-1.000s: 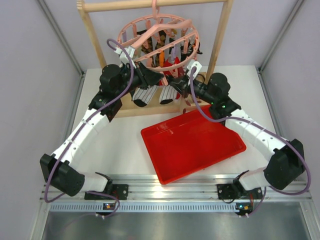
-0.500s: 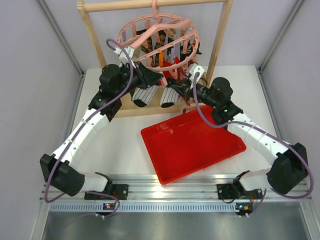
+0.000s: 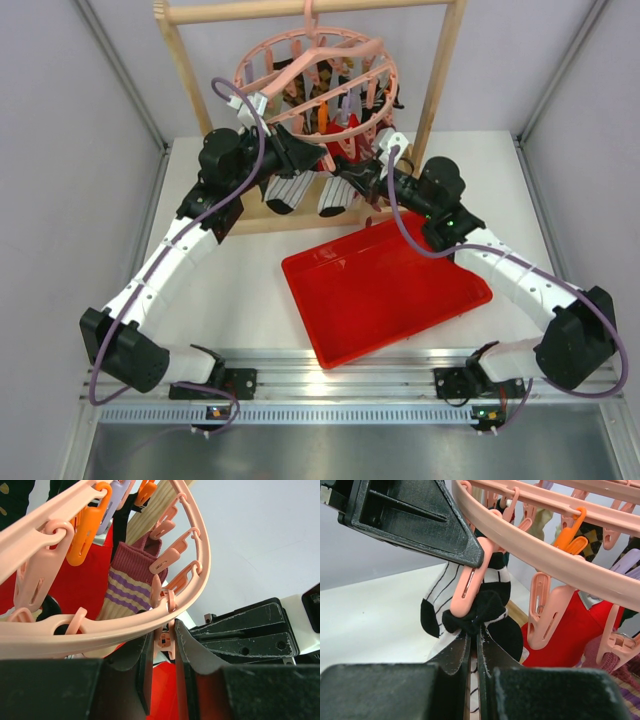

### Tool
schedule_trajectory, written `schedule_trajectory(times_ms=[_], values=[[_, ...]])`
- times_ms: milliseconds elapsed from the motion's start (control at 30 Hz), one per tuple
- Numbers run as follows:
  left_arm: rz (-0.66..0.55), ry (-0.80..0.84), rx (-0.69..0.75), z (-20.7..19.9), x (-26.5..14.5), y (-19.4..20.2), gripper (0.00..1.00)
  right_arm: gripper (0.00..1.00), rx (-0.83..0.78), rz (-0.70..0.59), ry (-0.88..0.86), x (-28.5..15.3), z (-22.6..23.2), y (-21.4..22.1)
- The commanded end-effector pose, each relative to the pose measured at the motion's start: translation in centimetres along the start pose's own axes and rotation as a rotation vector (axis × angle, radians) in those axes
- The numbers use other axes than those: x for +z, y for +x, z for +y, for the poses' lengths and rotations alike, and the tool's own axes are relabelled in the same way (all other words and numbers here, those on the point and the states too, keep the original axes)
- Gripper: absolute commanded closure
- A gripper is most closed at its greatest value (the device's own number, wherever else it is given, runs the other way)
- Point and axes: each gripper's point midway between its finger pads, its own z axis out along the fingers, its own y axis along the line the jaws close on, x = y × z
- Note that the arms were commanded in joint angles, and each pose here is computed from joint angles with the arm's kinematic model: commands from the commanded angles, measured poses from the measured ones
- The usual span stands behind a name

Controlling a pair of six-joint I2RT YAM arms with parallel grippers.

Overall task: Clip the socks to the hanger
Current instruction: Clamp the sock onto the hanger.

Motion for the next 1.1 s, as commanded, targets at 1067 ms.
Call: schedule_trajectory(times_ms=[1067], values=[[0.003, 0.008, -0.023, 0.0, 0.1, 0.1, 1.0, 1.0, 0.001, -0.128, 0.022, 1.6, 0.7, -4.6]])
